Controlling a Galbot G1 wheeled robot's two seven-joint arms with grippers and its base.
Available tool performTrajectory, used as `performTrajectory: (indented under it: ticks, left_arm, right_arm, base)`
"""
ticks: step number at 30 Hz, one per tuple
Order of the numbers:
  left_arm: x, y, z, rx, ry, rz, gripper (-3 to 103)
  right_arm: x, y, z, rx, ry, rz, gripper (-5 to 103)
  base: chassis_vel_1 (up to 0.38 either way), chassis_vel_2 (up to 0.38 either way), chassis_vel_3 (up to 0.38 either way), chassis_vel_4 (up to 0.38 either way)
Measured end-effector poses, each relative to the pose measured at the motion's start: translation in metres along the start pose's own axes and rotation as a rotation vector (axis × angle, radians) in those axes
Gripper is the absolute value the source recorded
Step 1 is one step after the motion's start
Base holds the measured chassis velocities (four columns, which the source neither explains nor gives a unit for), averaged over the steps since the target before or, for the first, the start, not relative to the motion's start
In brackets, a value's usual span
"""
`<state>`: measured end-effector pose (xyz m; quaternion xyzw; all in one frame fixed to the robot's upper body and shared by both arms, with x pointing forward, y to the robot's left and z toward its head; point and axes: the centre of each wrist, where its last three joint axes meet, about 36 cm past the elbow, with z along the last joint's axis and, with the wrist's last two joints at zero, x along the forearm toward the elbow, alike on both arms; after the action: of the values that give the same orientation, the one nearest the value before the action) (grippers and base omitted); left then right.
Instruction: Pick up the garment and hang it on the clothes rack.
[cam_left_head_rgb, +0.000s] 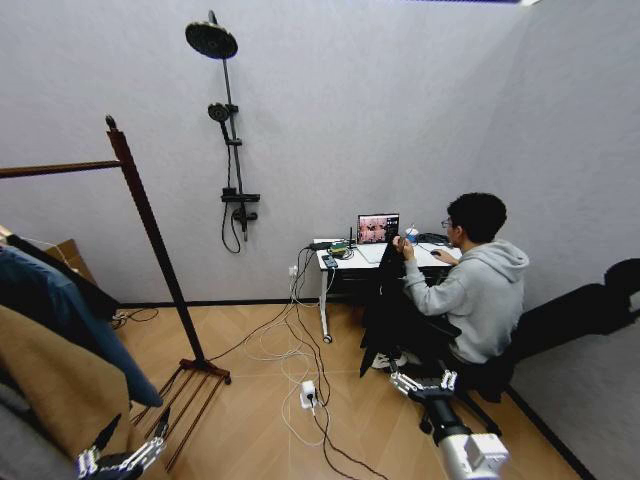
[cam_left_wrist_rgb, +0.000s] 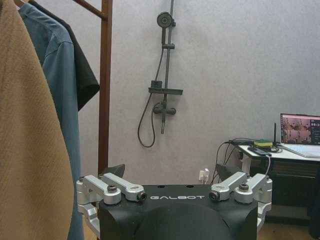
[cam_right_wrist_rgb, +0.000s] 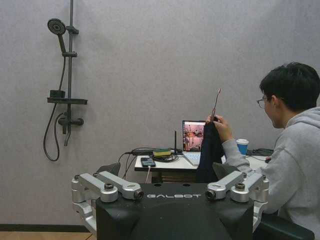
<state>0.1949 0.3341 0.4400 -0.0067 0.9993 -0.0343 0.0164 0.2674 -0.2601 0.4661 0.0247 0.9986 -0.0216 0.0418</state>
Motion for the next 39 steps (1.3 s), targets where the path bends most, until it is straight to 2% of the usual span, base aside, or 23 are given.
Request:
performTrajectory:
  ticks: [19, 39]
  left_arm:
    - [0.0, 0.0, 0.0, 0.0, 0.0, 0.0, 100]
    - [0.0, 0.0, 0.0, 0.0, 0.0, 0.0, 100]
  right_arm:
    - [-0.0018, 0.0089, 0.0041, -0.007, 0.003, -0.014, 100]
    - [-0.0016, 0.0084, 0.0055, 0.007, 0.011, -0.02, 100]
  base:
    - [0.178, -0.183, -0.179, 0.175]
    - [0.188, -0.22, -0.213, 0.176]
